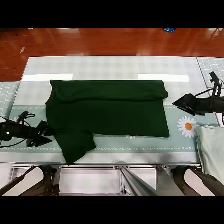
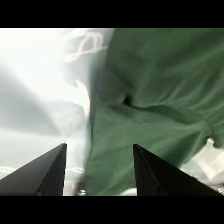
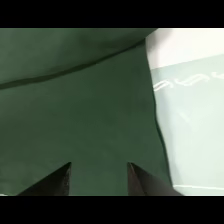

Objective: Fold the shirts.

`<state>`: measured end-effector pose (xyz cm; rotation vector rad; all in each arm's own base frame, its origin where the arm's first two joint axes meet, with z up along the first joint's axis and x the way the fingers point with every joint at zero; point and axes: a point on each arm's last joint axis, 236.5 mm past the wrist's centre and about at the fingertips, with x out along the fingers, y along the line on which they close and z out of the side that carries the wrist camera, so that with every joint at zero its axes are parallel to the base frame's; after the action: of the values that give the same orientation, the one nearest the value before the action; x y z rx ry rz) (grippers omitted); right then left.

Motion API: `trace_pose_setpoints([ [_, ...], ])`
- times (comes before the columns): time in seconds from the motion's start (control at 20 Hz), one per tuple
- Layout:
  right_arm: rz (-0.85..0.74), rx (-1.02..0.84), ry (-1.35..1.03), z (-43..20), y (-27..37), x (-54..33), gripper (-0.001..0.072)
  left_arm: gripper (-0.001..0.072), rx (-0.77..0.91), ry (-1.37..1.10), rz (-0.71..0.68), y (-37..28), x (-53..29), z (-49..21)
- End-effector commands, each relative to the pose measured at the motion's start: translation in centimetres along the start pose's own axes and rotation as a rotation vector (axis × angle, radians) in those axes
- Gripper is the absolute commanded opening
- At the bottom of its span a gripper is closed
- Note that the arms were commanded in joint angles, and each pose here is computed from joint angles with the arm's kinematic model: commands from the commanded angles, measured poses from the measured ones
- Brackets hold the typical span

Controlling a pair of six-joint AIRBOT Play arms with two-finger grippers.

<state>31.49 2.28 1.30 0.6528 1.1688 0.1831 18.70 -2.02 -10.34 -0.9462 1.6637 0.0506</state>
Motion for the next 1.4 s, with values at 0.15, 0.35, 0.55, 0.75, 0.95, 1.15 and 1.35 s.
trace_pose_setpoints([
  [0.15,-0.021,0.074,-0.062,1.4,-1.4,-0.7,0.0409,0.0019,0.138,-0.016,0.001,-1.8,2.8,0.2],
  [0.35,-0.283,0.23,0.014,-1.9,-10.4,-2.5,0.0409,0.0017,0.169,0.008,-0.015,-2.2,2.7,-0.5],
  [0.55,-0.212,0.301,0.238,-10.4,-10.9,1.1,0.0409,0.0018,0.17,0.008,-0.015,-2.2,2.7,-0.5],
  [0.75,-0.116,0.358,0.32,-13.4,-9.5,3.3,0.0409,0.0017,0.17,0.007,-0.014,-2.2,2.7,-0.5],
  [0.95,-0.083,0.322,0.384,-14.1,-8.2,5.4,0.0409,0.0017,0.17,0.005,-0.014,-2.2,2.7,-0.4],
  [1.15,-0.014,0.345,0.28,-11.3,-6.4,8.3,0.0322,0.0017,0.169,0.004,-0.018,-2.3,2.7,-0.4],
  [1.35,0.114,0.238,0.234,-8.7,-2.8,8.1,0.0026,0.0017,0.206,-0.026,-0.027,-3.2,1.4,0.8],
])
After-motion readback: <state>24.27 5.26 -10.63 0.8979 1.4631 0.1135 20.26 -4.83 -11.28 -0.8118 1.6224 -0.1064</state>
